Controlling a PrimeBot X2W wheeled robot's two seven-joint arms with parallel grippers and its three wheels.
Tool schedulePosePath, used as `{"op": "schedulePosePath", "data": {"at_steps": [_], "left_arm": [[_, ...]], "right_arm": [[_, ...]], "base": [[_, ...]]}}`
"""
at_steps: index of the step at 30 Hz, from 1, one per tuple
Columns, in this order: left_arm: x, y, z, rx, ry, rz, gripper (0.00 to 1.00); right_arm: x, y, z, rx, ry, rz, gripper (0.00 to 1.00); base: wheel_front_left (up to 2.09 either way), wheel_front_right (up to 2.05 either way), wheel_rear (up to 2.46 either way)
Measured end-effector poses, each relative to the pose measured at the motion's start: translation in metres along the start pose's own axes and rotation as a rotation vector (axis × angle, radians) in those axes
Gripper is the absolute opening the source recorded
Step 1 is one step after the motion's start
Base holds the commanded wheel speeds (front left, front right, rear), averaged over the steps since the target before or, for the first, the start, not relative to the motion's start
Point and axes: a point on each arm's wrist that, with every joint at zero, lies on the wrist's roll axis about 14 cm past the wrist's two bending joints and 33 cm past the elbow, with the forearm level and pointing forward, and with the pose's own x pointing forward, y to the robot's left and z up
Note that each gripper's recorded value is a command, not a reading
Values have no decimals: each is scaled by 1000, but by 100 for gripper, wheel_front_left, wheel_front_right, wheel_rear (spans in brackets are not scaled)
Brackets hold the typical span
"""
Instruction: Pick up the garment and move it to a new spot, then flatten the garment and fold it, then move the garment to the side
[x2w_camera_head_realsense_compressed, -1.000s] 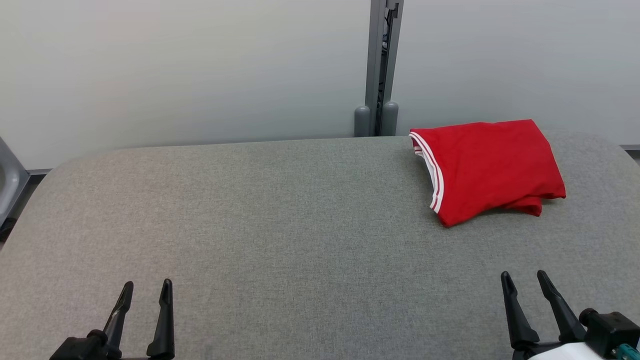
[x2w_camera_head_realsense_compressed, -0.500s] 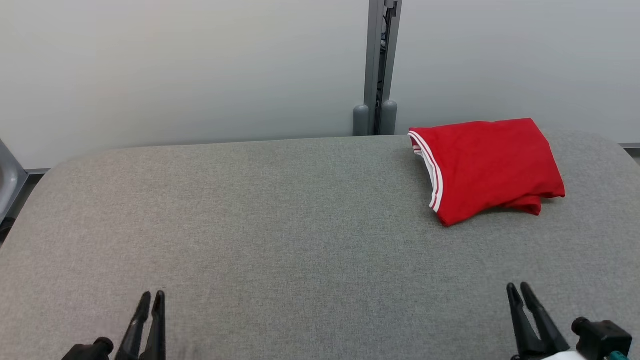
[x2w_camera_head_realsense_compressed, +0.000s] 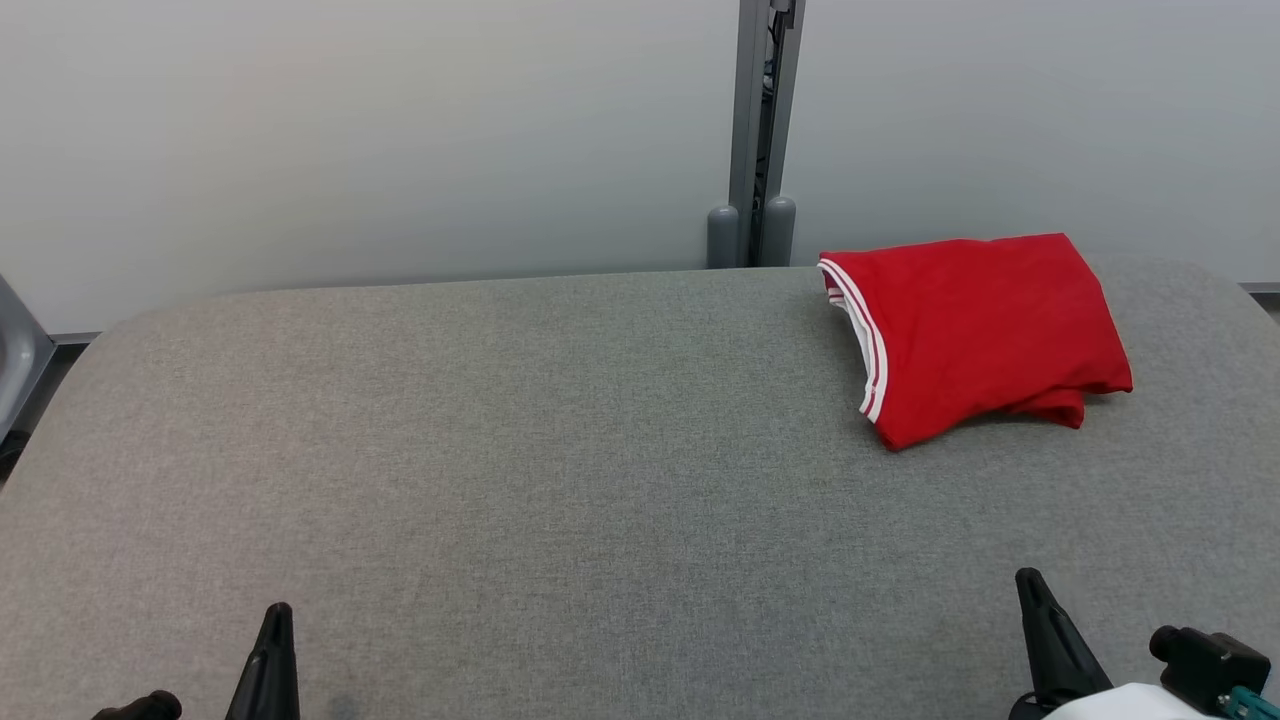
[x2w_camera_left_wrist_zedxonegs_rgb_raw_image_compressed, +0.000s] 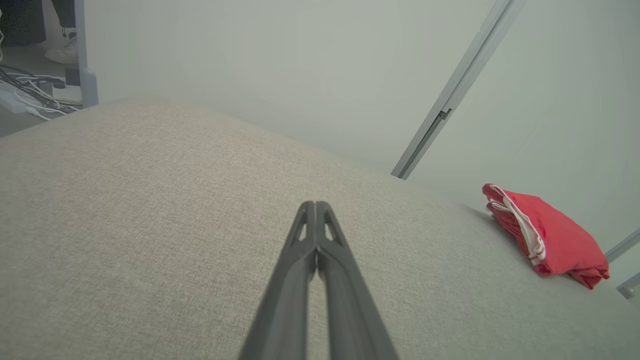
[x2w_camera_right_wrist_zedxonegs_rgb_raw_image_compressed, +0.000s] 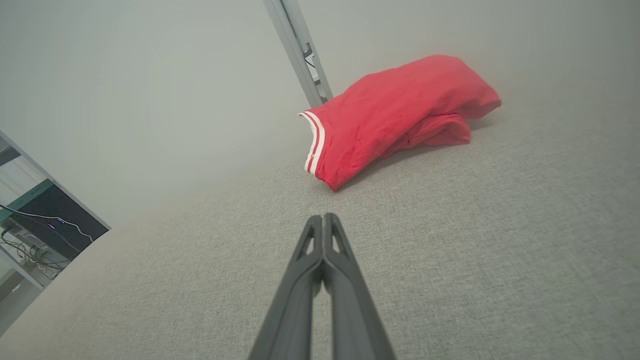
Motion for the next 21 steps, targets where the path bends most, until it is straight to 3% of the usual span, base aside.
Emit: {"op": "schedulePosePath", "data": {"at_steps": [21], "left_arm": [[10, 19, 17, -329, -30, 80, 0]], "right_arm": [[26, 10, 7, 319, 16, -3, 0]], "base": [[0, 0, 0]]}}
